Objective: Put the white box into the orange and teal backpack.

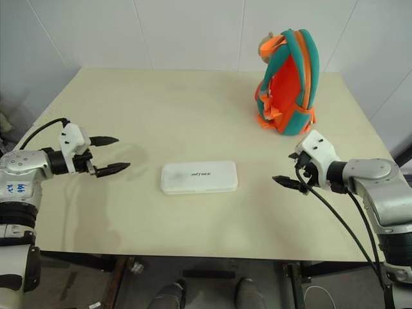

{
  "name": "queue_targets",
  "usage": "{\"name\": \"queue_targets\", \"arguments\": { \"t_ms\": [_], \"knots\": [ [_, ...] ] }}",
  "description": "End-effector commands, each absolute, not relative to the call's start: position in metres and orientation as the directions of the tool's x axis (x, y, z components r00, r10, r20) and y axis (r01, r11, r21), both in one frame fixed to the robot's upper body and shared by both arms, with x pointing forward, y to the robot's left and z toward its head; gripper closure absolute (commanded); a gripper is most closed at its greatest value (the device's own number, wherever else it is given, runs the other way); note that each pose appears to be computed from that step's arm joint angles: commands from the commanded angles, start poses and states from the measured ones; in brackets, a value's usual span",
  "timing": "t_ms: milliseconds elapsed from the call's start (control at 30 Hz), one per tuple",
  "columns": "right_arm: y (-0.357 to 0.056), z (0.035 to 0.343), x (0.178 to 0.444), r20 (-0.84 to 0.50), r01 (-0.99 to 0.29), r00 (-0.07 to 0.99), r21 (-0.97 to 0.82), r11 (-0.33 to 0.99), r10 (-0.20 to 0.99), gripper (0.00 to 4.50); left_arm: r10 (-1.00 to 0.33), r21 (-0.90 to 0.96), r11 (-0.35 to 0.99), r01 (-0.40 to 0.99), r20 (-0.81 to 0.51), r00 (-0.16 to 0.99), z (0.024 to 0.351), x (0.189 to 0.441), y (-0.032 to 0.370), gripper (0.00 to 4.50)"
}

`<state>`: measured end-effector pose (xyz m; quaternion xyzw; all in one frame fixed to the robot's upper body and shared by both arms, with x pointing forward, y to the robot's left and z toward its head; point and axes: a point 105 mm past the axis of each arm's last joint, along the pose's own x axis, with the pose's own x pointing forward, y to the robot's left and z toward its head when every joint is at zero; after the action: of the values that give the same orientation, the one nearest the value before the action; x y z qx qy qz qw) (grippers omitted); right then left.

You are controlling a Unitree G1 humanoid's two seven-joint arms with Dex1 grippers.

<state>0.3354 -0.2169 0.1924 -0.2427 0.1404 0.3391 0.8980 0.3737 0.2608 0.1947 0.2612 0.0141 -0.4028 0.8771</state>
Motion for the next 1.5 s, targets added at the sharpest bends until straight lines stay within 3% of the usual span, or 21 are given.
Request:
{"name": "queue_targets", "arguments": {
  "t_ms": [33,467,1133,1500],
  "knots": [
    [-0.214,0.208,0.336,-0.365,-0.648,0.761,-0.371,0.665,0.537,0.0,-0.693,0.491,0.545,0.679,-0.191,0.695,0.21,0.374,0.264,0.01],
    [-0.196,0.213,0.349,-0.322,-0.638,0.77,-0.375,0.673,0.55,0.0,-0.708,0.451,0.549,0.704,-0.197,0.678,0.198,0.37,0.258,0.01],
    [-0.173,0.216,0.365,-0.256,-0.624,0.78,-0.385,0.68,0.571,0.0,-0.678,0.457,0.59,0.666,-0.167,0.715,0.214,0.384,0.264,0.01],
    [-0.175,0.196,0.387,-0.286,-0.585,0.811,-0.438,0.683,0.511,0.0,-0.689,0.274,0.652,0.707,-0.174,0.704,0.201,0.372,0.264,0.01]
  ]
}}
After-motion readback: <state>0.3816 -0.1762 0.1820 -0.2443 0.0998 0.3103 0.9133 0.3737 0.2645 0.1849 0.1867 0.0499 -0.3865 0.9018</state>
